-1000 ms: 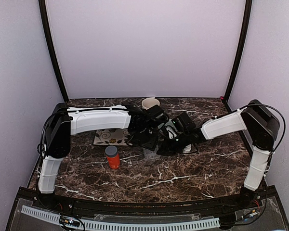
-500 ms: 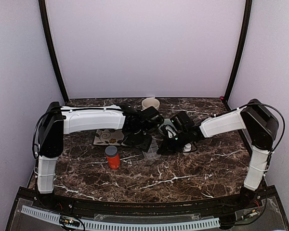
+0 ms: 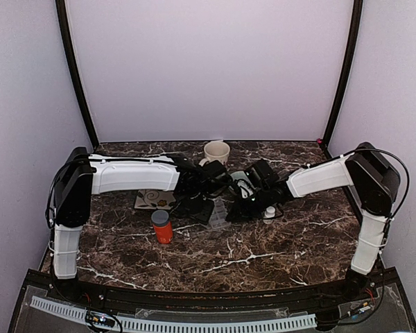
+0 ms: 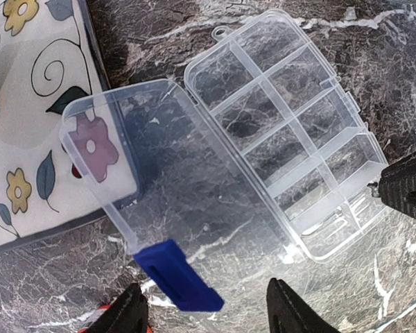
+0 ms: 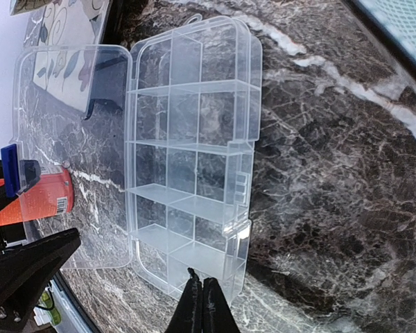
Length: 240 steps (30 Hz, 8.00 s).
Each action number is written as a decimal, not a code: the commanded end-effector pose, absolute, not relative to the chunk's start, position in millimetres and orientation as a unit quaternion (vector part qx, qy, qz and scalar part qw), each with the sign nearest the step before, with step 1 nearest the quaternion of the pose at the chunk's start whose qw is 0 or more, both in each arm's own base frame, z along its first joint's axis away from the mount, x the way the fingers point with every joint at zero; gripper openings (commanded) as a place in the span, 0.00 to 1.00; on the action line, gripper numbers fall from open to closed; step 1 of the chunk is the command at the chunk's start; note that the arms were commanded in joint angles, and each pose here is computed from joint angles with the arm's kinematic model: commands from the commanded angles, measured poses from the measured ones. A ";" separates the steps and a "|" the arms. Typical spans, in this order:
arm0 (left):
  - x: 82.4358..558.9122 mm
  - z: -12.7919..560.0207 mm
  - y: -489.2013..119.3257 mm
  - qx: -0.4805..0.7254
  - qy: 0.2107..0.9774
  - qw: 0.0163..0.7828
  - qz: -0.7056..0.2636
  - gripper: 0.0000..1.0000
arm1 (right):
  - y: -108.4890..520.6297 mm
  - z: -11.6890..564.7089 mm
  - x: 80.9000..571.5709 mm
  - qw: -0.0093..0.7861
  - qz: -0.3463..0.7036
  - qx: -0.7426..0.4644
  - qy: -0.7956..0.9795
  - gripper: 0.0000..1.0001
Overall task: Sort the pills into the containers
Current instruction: Adjust the lid of the pill container, then pick up the pill bottle from the center of the board.
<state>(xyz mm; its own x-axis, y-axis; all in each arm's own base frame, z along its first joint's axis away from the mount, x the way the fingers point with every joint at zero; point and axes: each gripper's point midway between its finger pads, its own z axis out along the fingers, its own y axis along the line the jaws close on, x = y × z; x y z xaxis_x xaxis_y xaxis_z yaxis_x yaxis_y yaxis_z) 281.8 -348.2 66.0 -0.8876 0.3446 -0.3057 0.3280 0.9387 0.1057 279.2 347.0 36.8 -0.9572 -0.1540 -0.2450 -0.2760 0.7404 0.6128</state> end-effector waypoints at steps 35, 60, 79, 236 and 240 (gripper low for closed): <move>278.6 69.7 -354.2 0.227 0.958 0.178 0.003 0.51 | 323.2 7.4 245.7 0.060 0.236 -0.119 0.963 0.00; 284.4 58.6 -368.0 0.255 0.948 0.188 -0.011 0.51 | 314.9 19.5 222.2 0.060 0.227 -0.105 0.966 0.00; 273.9 25.0 -361.4 0.256 0.955 0.147 0.004 0.50 | 318.2 16.7 221.7 0.056 0.231 -0.107 0.966 0.00; 227.7 205.9 -129.3 -0.098 0.869 0.480 -0.070 0.89 | 546.3 144.0 219.0 0.191 0.197 -0.451 0.850 0.96; 226.0 204.9 -127.9 -0.103 0.869 0.478 -0.074 0.89 | 548.8 137.8 217.4 0.188 0.195 -0.451 0.850 0.96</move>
